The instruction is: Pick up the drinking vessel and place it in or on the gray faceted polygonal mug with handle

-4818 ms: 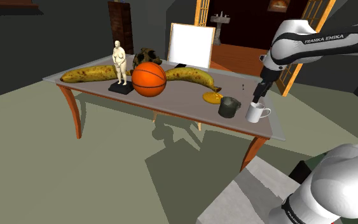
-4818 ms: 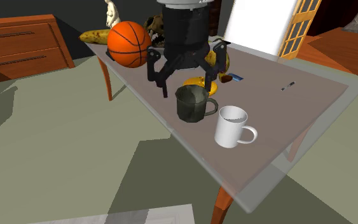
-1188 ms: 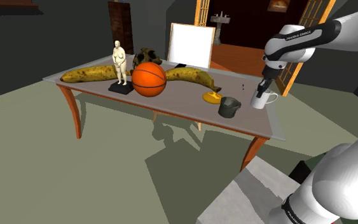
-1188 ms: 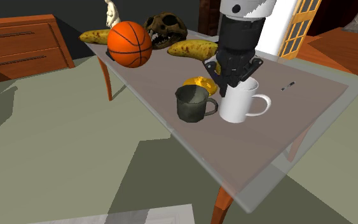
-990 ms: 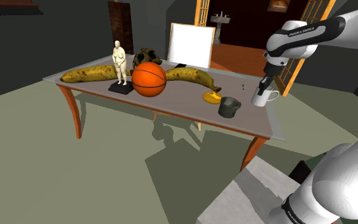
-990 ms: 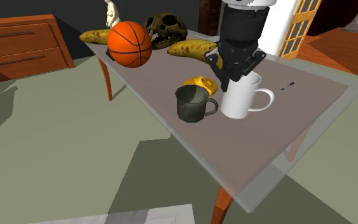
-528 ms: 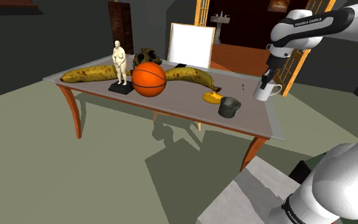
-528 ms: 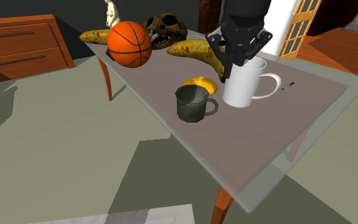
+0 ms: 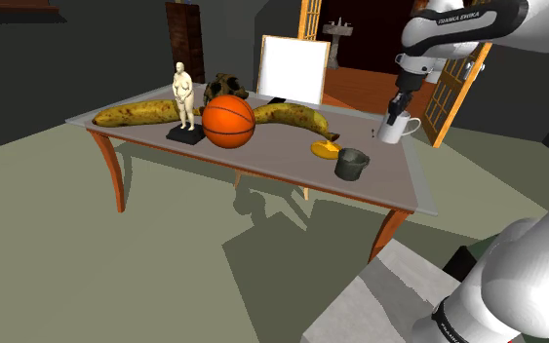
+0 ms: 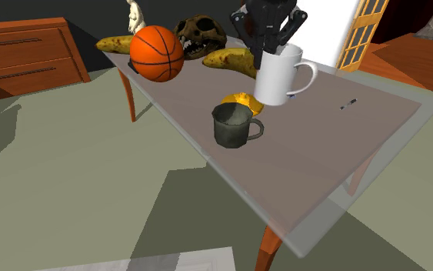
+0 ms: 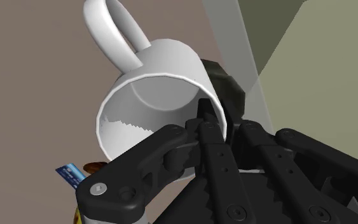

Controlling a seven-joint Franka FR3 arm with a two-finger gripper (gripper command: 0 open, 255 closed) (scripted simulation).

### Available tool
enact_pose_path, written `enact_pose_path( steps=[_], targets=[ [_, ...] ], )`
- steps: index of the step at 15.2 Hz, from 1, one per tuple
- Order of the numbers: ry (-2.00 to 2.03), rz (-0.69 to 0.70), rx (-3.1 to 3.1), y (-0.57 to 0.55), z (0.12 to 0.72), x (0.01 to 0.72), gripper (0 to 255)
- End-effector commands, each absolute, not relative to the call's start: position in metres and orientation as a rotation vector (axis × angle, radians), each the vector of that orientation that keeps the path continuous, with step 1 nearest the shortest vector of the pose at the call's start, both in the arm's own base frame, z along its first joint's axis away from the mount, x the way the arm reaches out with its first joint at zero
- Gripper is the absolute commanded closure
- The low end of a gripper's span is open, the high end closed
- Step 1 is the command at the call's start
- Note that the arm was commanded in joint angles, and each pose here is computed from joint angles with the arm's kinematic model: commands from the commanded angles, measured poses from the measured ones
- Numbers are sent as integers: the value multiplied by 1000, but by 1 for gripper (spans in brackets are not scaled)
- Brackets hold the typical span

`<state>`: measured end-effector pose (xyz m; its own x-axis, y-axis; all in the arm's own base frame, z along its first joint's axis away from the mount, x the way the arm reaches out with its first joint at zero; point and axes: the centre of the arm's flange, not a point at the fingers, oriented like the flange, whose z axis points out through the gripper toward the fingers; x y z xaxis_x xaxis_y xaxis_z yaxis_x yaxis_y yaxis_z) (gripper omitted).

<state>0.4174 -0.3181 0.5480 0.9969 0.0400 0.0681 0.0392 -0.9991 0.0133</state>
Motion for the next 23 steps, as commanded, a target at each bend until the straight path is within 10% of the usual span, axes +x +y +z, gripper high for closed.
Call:
enact_pose_path(
  steps=[1, 23],
  targets=[
    [61, 108, 3128, -304, 556, 439, 255],
    [61, 108, 3128, -279, 475, 479, 255]
  ],
)
